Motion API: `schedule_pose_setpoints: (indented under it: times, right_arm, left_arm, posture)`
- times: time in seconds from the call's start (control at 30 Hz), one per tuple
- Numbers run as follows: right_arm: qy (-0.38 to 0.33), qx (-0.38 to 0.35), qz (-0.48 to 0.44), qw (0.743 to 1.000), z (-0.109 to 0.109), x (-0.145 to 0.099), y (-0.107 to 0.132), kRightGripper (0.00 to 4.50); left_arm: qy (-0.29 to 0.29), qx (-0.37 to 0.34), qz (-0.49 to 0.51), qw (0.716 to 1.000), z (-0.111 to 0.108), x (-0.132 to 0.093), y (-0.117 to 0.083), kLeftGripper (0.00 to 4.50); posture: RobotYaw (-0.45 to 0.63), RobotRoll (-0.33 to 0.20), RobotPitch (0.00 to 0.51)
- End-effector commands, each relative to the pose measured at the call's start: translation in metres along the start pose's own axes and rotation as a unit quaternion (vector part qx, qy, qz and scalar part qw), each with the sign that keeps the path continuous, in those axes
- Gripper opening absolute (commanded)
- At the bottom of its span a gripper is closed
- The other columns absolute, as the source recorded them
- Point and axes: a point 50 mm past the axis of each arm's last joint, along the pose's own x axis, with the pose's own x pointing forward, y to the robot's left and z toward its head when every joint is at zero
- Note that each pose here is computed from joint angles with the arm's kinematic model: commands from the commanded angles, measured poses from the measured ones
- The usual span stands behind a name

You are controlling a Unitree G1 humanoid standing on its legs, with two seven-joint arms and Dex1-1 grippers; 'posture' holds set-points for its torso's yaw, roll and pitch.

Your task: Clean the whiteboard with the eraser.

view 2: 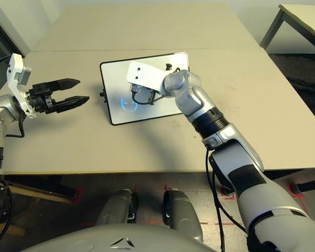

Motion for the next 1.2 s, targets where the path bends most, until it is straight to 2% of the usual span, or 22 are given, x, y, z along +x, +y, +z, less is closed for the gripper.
schedule_pose_setpoints:
  times: [0.03, 0.33, 0.53, 0.73, 1.03, 1.2]
  right_arm:
    - [0.032, 0.014, 0.007, 0.999, -0.018, -0.003, -0.002, 0.00]
    - [0.068, 0.027, -0.009, 0.997, -0.044, -0.018, -0.012, 0.00]
    - [0.071, 0.027, -0.009, 0.997, -0.046, -0.022, -0.012, 0.00]
    - [0.053, 0.016, 0.008, 0.998, -0.031, -0.013, -0.004, 0.00]
    - [0.014, -0.016, 0.030, 0.999, 0.006, 0.008, 0.001, 0.00]
    - [0.012, -0.026, 0.032, 0.999, 0.015, 0.018, 0.001, 0.00]
  left_arm:
    - [-0.004, 0.003, -0.001, 1.000, 0.001, -0.001, -0.002, 4.50]
    - [-0.005, 0.003, -0.008, 1.000, 0.002, 0.004, 0.000, 4.50]
    - [-0.004, 0.003, -0.009, 1.000, 0.002, 0.005, 0.002, 4.50]
    - [-0.004, 0.003, -0.007, 1.000, 0.002, 0.004, 0.001, 4.50]
    - [-0.001, 0.002, 0.005, 1.000, 0.001, -0.005, 0.000, 4.50]
    - [-0.001, 0.001, 0.013, 1.000, 0.001, -0.010, -0.001, 4.50]
  posture:
    - [0.29, 0.000, 0.079]
    - [0.26, 0.000, 0.081]
    - [0.26, 0.000, 0.083]
    - [0.26, 0.000, 0.082]
    - [0.28, 0.000, 0.082]
    - [0.29, 0.000, 0.081]
